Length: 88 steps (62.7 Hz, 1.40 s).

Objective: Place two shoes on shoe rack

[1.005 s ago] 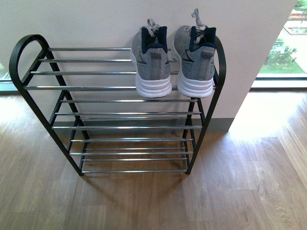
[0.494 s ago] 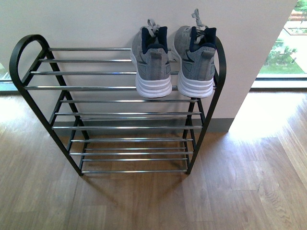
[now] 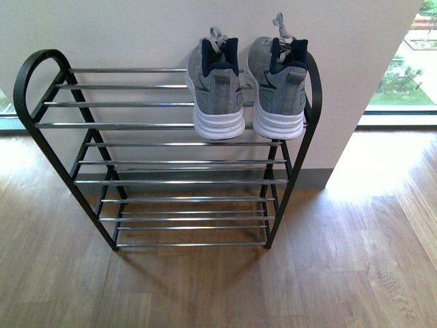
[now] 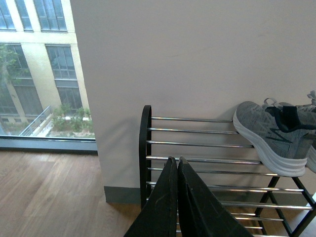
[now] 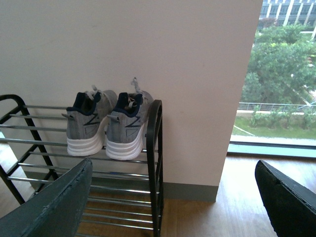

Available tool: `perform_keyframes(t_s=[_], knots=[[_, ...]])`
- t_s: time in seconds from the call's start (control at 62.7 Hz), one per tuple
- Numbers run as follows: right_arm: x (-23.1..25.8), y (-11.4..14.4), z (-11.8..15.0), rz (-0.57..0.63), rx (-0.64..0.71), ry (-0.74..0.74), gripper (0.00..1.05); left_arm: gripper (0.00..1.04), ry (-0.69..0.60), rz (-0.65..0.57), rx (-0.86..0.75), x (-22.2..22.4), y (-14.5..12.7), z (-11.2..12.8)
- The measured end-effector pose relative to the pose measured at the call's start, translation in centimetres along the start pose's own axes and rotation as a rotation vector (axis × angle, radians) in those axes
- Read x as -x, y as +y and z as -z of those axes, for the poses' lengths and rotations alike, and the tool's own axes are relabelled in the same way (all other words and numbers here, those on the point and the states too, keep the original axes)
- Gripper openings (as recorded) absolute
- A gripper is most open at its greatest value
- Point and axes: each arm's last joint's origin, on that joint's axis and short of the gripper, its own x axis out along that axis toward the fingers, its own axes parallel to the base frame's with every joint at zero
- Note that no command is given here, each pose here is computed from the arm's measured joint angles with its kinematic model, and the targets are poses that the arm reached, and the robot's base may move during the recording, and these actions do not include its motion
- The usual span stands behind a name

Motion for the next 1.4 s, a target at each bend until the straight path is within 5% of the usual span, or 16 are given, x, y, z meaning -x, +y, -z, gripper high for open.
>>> perform_keyframes(t_s=[0.08, 0.622, 1.404], knots=[[0.0, 0.0, 0.01, 0.0, 0.0, 0.0, 0.95, 0.03, 0.0, 0.0, 0.0, 0.0, 0.0, 0.0], [0.0, 0.01, 0.01, 0.0, 0.0, 0.0, 0.95, 0.96, 0.0, 0.0, 0.0, 0.0, 0.0, 0.0], [0.0, 0.01, 0.02, -0.001, 0.0, 0.001, 0.95, 0.95, 0.0, 0.001, -0.002, 0.0, 0.0, 0.0]])
